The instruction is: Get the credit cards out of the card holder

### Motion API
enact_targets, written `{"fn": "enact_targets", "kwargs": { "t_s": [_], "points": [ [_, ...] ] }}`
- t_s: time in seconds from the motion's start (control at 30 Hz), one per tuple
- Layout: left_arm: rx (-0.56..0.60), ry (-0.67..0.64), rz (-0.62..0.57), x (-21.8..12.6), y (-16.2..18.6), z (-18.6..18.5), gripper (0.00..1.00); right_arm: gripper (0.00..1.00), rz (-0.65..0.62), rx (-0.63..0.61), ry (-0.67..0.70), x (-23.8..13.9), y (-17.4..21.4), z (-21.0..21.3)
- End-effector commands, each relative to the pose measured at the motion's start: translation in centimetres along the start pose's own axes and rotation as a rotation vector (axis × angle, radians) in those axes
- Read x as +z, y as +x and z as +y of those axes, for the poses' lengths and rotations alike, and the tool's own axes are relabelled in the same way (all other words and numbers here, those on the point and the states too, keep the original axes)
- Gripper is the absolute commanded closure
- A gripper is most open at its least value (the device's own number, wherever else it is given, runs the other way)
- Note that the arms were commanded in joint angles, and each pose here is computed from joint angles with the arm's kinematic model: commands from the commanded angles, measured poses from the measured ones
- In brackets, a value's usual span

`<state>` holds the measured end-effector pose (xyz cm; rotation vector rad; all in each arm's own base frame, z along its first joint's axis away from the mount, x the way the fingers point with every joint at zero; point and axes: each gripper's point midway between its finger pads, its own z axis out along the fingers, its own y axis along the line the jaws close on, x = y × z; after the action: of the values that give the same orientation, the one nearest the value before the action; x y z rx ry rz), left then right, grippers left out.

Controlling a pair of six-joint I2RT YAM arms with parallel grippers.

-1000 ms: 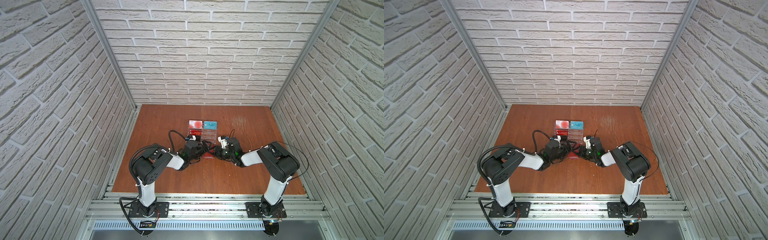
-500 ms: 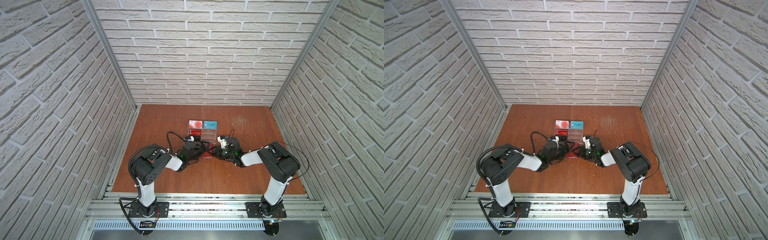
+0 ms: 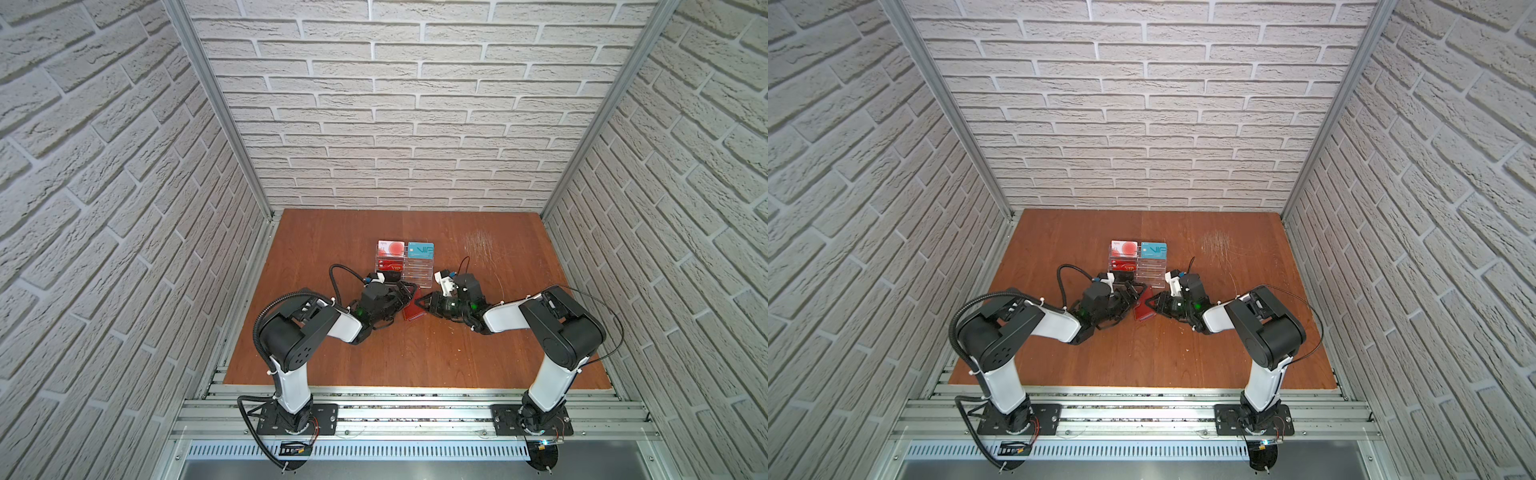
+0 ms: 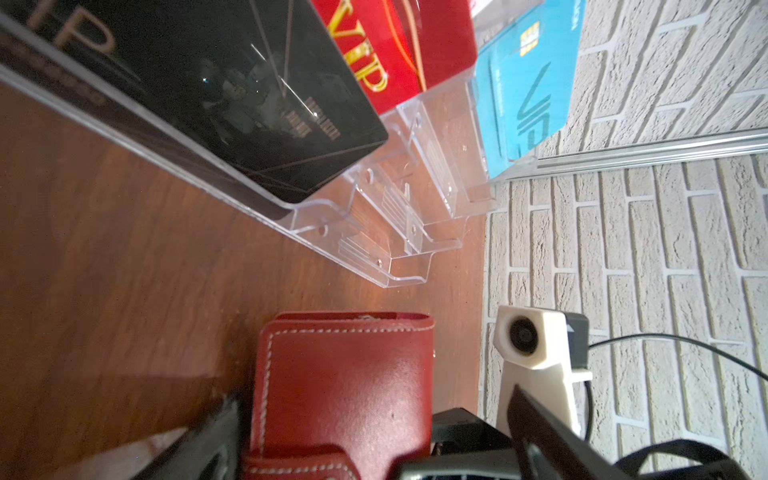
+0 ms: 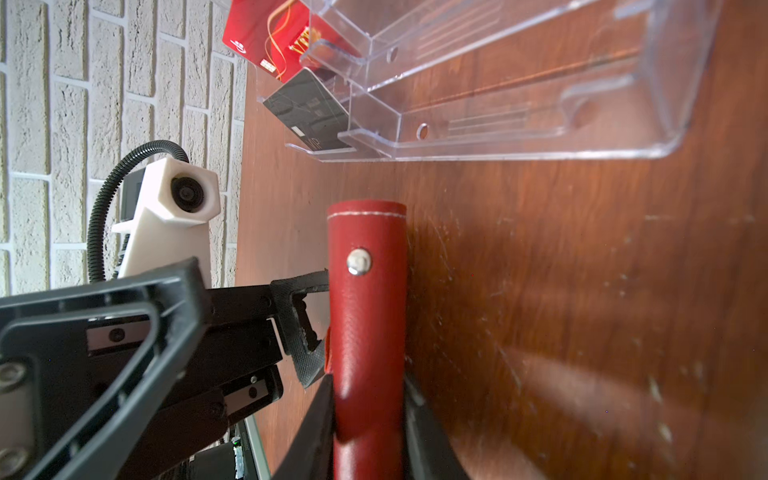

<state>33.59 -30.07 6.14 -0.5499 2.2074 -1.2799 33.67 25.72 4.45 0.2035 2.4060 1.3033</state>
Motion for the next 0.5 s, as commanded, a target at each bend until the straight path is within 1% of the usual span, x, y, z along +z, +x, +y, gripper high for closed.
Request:
{"fn": "enact_targets", "kwargs": {
  "t_s": [0.0, 0.1, 0.17, 0.27, 0.37, 0.47],
  "points": [
    [-0.005, -0.023, -0.002, -0.5, -0.1, 0.9, 0.02, 0.77, -0.007, -0.058, -0.041, -0.2, -0.4, 1.9],
    [-0.002, -0.024, 0.001, -0.6, -0.1, 0.9, 0.02, 0.82, -0.006, -0.059, -0.044, -0.1, -0.5, 2.1],
    [-0.004, -0.029, 0.0, -0.7, -0.2, 1.1, 0.02, 0.84, -0.002, -0.059, -0.046, 0.0, -0.5, 2.1],
    [-0.005, -0.024, -0.002, -1.1, -0.7, 1.0, 0.02, 0.93, -0.013, -0.059, -0.046, -0.2, -0.7, 2.3],
    [0.023, -0.039, 0.001, -2.0, -1.5, 0.8, 0.02, 0.93, -0.023, -0.089, -0.024, -0.8, -1.0, 2.7],
    [0.103, -0.095, 0.029, -2.9, -1.6, 0.4, 0.02, 0.94, -0.033, -0.138, 0.026, -1.6, -1.5, 3.0]
  ]
}}
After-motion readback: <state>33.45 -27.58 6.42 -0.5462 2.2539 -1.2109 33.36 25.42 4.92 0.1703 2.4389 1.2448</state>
